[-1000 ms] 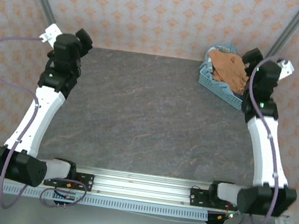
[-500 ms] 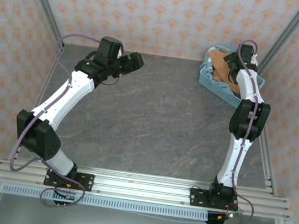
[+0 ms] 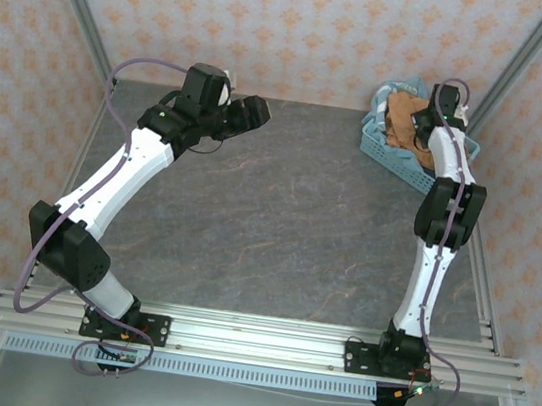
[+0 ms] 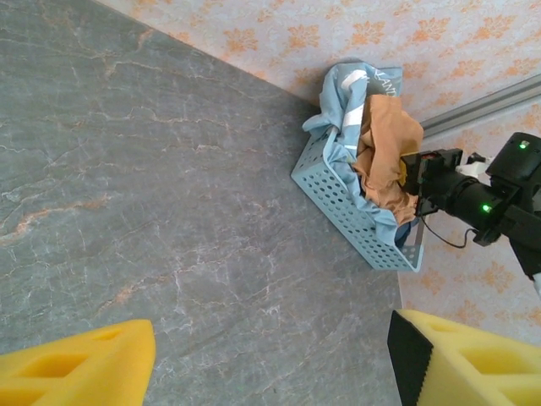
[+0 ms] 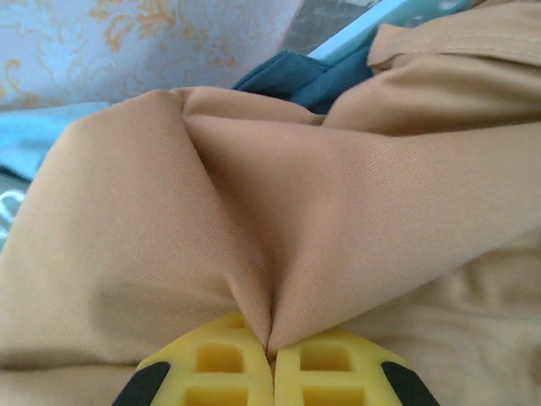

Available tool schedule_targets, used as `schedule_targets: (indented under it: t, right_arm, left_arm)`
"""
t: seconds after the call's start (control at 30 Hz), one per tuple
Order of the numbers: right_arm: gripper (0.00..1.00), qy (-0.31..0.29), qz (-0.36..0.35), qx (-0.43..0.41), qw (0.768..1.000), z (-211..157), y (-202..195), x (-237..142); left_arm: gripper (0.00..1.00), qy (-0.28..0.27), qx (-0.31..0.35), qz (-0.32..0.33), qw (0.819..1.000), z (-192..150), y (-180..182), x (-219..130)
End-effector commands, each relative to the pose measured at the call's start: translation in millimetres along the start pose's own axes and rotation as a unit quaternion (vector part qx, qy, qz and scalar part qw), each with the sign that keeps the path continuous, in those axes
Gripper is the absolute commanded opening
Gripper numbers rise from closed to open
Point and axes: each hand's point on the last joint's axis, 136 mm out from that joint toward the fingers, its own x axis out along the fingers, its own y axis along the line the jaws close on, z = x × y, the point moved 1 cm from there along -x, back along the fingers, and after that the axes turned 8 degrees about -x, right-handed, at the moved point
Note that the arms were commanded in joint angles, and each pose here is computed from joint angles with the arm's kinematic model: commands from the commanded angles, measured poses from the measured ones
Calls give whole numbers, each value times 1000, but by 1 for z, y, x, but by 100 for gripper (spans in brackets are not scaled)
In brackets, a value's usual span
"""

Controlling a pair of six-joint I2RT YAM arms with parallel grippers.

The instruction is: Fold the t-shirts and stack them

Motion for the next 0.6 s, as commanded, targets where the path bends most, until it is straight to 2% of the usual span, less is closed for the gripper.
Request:
schedule_targets:
  t: [0.0, 0.13, 0.37, 0.57]
  right_arm:
    - [0, -110, 25, -3, 994, 46, 37, -93]
    - [0, -169, 40, -17, 985, 65, 57, -164]
    - [0, -244, 140, -39, 959, 106, 105, -295]
    - [0, -278, 252, -85, 923, 106, 145, -405]
  left_arm:
    - [73, 14, 9, -5, 1000, 0, -6, 3]
    - [70, 25, 12, 7, 1000, -3, -2, 13]
    - [68, 14, 20, 63, 998, 2, 16, 14]
    - [67, -9, 28, 128, 991, 8, 38, 1]
